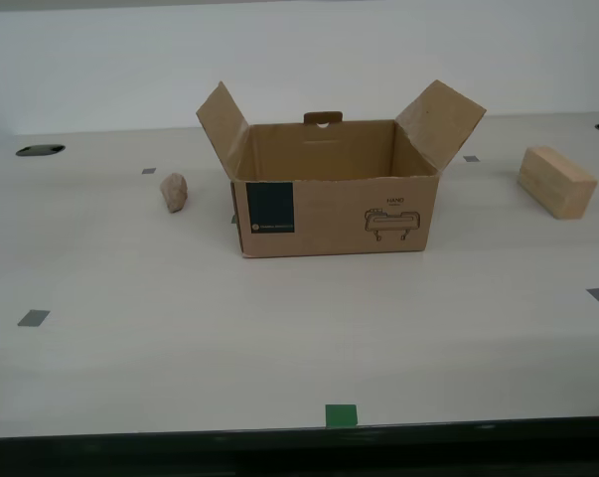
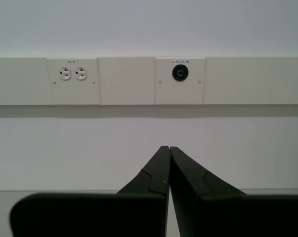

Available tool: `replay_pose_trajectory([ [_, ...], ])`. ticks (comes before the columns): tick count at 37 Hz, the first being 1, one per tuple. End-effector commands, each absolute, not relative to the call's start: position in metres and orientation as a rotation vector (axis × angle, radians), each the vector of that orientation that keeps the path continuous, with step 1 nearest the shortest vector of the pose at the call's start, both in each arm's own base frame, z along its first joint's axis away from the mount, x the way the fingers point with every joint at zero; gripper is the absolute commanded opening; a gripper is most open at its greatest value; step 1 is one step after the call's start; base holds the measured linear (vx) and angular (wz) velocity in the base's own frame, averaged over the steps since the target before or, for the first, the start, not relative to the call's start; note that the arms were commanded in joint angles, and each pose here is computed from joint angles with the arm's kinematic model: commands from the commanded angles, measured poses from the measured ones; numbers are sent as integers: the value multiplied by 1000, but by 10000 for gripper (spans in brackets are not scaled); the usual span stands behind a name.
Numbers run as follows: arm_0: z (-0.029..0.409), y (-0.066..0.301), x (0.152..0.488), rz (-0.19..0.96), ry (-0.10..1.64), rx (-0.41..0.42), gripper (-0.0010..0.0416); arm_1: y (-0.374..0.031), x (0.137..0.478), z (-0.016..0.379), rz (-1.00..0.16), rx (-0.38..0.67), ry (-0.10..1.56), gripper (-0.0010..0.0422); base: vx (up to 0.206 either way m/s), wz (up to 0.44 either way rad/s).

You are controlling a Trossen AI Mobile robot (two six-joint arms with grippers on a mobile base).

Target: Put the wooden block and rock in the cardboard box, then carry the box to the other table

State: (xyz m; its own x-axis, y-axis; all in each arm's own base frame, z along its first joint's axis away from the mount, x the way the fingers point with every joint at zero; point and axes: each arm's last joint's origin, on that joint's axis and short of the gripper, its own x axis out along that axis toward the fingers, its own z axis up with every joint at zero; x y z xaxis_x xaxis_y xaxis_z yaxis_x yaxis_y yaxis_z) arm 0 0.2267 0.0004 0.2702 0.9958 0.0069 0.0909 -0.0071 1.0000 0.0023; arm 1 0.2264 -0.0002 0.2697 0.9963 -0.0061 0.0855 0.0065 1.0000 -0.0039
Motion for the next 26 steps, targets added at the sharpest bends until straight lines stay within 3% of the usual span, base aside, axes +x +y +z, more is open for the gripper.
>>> replay_pose_trajectory([
  [1, 271, 1, 227, 8, -94, 2, 0, 0, 226, 270, -11, -2, -92, 0, 0, 0],
  [26, 271, 1, 227, 8, -94, 2, 0, 0, 226, 270, -11, -2, -92, 0, 0, 0],
])
